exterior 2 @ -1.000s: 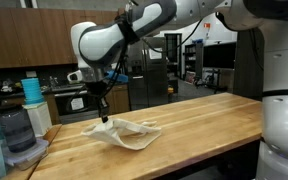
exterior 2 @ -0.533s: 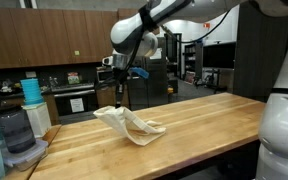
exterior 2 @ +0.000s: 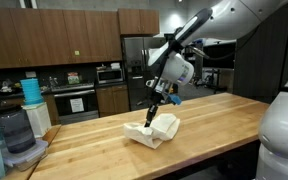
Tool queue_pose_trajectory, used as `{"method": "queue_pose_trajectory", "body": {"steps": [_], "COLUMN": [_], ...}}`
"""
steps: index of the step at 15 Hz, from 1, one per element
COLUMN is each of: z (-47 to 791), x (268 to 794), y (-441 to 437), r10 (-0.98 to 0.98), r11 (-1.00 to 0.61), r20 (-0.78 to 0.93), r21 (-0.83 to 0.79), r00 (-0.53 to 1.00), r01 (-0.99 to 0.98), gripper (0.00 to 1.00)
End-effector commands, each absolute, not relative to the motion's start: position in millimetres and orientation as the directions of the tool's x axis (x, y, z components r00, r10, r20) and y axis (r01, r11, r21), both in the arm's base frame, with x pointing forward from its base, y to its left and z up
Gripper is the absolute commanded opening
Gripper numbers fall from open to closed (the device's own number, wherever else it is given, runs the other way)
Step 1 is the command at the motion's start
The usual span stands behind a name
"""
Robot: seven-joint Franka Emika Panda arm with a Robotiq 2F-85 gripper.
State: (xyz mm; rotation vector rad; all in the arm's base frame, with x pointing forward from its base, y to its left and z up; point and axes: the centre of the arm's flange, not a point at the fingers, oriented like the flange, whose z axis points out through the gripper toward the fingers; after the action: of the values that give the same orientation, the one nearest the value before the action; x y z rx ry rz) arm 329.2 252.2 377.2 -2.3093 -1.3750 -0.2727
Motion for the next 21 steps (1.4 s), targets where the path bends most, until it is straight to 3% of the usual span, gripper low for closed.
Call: {"method": "queue_pose_trajectory", "body": {"steps": [1,7,15,21], "z": [339,336,413,477], "x": [298,313,294,289], "y": [191,199,312,353], "r10": [0.706,0.757,0.953,0.939], "r11": [-0.482,-0.464,-0.304,-0.273], "r20": [0.408,0.339,-0.027,-0.178], "r21": [-0.323,-0.323,-0.04,0.13], "r00": [0.579,0.558,0.303,0.293], "r01": [0.815,0.825,0.952,0.953], "gripper": [0.01,0.01,0.01,0.01]}}
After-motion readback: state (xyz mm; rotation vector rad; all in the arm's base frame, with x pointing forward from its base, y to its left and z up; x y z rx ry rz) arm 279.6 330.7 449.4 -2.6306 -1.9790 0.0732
